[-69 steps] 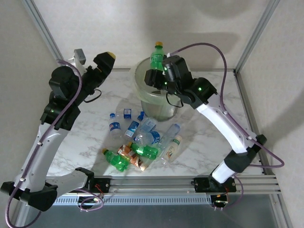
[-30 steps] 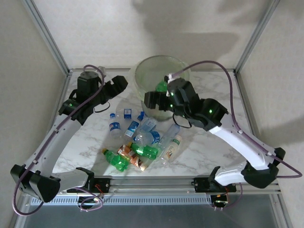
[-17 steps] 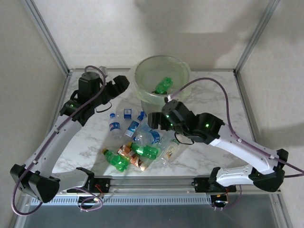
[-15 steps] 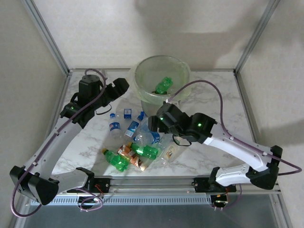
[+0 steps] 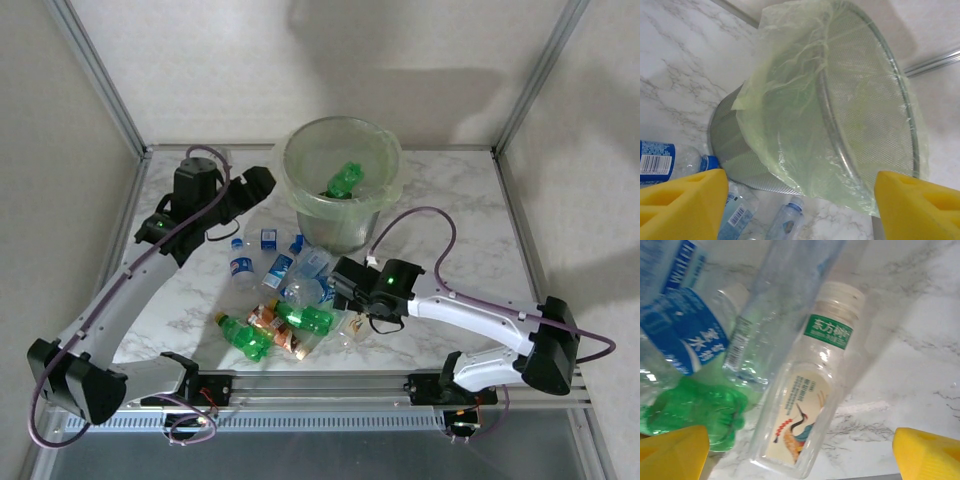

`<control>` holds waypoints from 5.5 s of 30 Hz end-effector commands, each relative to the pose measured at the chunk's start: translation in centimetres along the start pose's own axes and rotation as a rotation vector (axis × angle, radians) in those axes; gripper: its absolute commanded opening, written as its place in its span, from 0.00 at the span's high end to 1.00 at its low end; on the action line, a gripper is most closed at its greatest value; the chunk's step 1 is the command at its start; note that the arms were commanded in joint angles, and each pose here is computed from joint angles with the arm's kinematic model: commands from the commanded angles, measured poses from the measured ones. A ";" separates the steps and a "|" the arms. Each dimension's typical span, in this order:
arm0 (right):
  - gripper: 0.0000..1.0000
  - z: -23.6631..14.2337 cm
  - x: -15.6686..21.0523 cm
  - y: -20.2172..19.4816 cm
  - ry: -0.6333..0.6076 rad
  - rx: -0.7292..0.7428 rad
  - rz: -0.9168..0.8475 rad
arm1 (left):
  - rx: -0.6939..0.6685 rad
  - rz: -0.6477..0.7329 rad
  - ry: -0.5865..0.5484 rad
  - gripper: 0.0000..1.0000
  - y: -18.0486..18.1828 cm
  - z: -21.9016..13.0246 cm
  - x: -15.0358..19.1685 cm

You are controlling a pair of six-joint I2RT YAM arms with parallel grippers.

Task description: Put the plastic bottles in the bin

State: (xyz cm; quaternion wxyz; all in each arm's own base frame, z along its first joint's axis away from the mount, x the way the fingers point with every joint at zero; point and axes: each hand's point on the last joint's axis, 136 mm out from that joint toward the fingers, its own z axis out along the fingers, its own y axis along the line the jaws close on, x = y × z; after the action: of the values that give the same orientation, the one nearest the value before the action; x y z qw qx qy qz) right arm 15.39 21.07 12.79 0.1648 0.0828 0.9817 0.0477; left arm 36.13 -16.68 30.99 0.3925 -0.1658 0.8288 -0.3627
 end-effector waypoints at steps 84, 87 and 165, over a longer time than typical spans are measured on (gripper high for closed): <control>0.46 -19.0 -8.0 13.6 -0.614 -0.488 -0.464 | 0.445 0.249 0.339 0.17 -14.2 -5.0 5.2; 0.46 -19.4 -8.4 14.0 -0.621 -0.504 -0.462 | 0.463 0.253 0.352 0.17 -14.3 -5.3 5.7; 0.01 -17.9 -11.0 -7.6 -0.605 -0.147 0.192 | 0.155 0.131 -0.242 0.57 -13.1 10.1 -9.5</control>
State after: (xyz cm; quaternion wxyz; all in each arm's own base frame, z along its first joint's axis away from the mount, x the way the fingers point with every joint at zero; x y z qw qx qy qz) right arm 18.66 11.50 32.58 0.4482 0.1567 0.8724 0.1163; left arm 49.85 -24.92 39.60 0.4958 -0.1420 0.7573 -0.4006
